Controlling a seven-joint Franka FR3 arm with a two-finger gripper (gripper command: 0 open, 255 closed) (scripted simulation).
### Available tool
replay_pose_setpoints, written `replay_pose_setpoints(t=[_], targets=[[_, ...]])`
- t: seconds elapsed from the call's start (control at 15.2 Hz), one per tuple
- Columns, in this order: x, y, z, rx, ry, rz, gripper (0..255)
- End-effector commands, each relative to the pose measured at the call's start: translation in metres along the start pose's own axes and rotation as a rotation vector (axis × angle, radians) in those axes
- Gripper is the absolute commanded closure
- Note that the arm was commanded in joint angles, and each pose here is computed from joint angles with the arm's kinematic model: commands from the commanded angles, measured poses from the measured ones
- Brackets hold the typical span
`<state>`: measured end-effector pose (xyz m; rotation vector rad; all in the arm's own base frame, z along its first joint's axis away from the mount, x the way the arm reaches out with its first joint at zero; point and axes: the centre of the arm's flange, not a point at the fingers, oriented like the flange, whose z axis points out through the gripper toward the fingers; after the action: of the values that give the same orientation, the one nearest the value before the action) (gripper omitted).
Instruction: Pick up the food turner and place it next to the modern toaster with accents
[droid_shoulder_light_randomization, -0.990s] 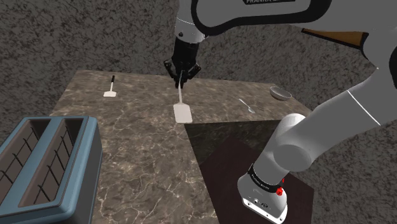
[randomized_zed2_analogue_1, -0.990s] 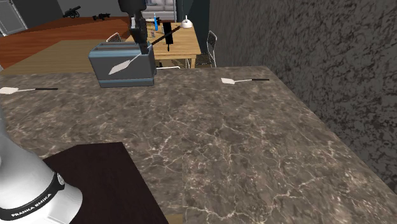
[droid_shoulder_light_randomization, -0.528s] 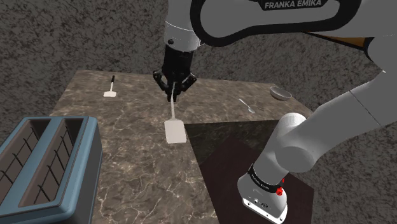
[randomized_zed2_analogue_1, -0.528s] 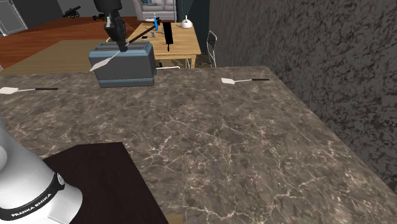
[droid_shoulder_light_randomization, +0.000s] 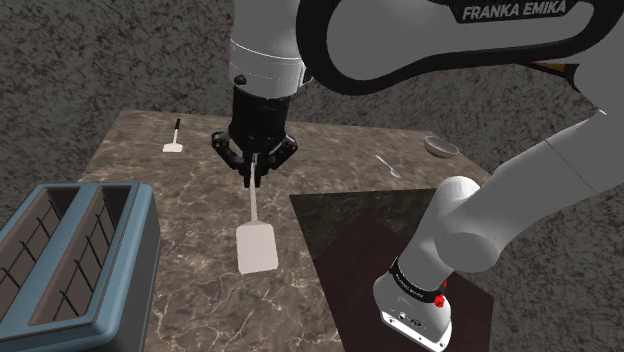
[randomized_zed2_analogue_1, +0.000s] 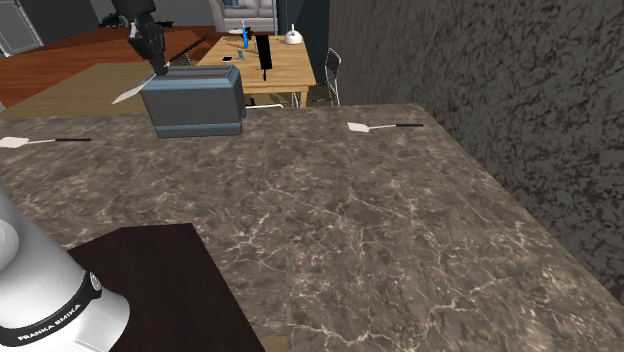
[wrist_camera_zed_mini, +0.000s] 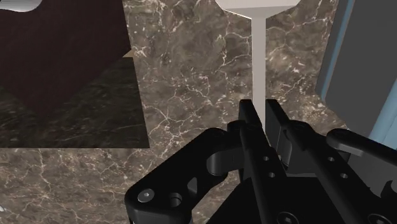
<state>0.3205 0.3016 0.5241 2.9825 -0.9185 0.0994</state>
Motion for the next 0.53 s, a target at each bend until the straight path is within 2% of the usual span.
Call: replay_pose_setpoints(t=[0.0, 0.46], targets=[[-0.028, -0.009, -0.002, 0.000, 0.000, 0.001, 255], [-0.119, -0.053, -0.008, 0.000, 0.000, 0.001, 255]])
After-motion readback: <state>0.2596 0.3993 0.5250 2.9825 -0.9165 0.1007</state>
